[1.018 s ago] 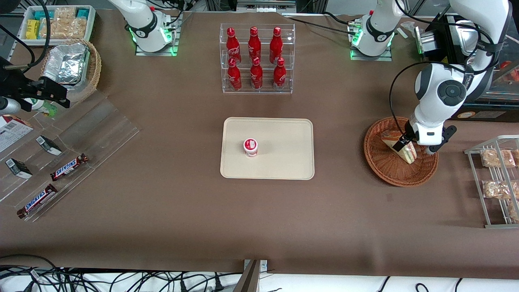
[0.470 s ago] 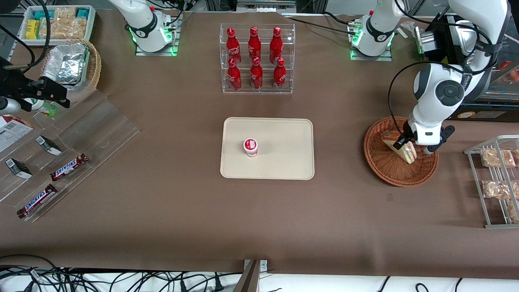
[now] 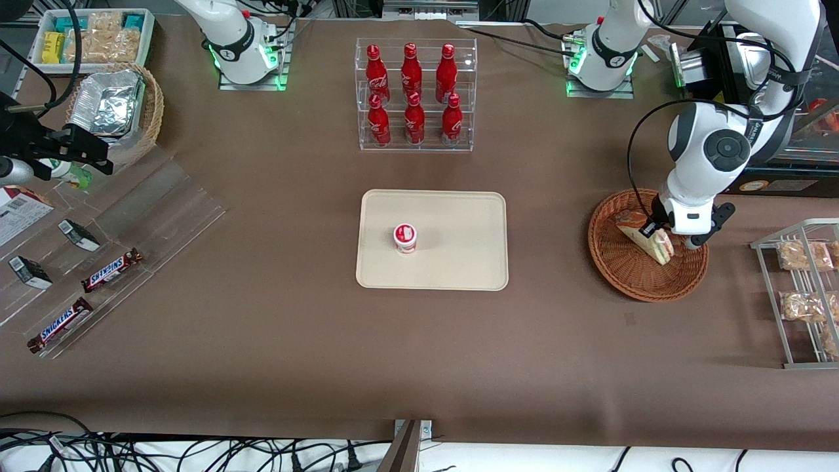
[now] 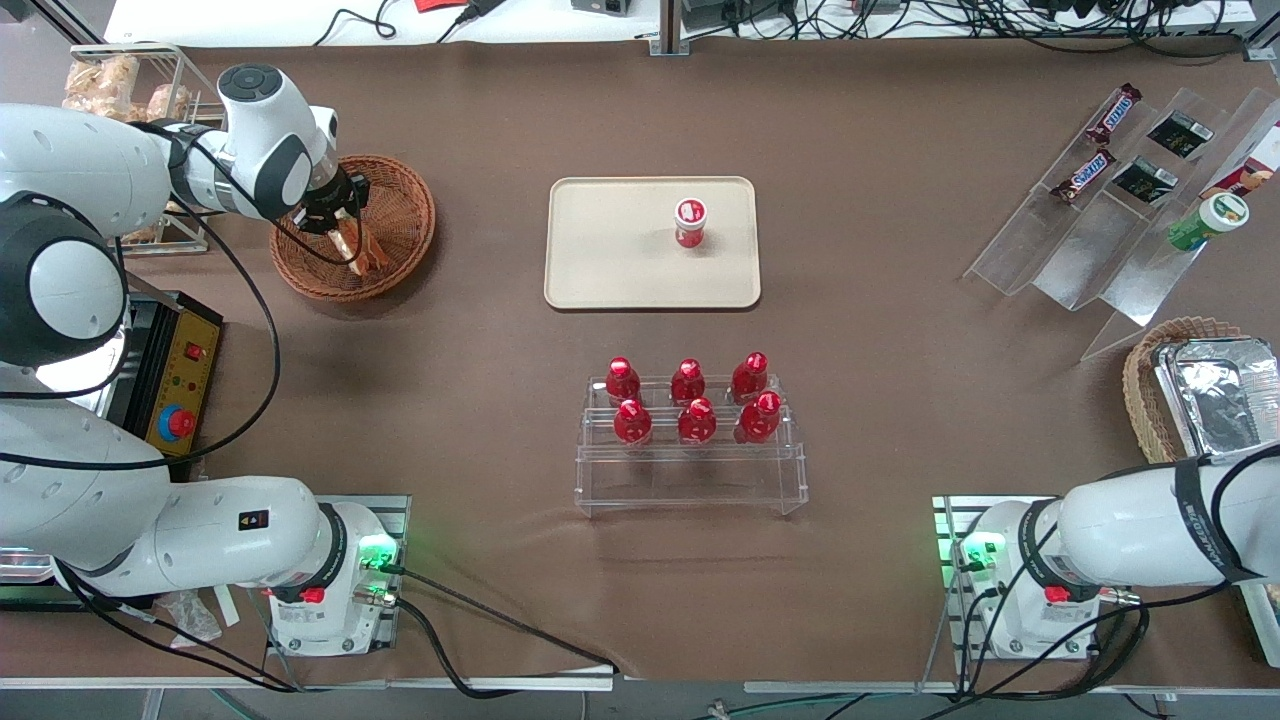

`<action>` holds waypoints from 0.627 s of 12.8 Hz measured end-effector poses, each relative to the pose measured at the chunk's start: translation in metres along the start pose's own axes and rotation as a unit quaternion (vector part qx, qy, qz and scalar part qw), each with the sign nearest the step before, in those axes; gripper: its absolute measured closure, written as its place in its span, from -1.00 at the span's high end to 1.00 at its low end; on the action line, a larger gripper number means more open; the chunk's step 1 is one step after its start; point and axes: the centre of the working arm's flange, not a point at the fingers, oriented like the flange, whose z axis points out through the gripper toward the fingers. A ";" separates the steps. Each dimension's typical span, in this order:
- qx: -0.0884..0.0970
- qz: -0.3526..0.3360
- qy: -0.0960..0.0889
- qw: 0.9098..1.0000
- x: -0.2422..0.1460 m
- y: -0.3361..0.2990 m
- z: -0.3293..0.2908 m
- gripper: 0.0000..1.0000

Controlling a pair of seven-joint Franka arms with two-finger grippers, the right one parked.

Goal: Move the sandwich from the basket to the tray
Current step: 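Lift the sandwich out of the basket with the left gripper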

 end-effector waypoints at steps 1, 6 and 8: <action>0.000 0.000 0.000 1.000 0.000 0.000 0.000 -0.50; -0.001 0.024 0.001 1.000 -0.006 0.019 -0.013 -0.57; 0.019 0.054 -0.005 0.998 -0.001 0.032 -0.036 -0.57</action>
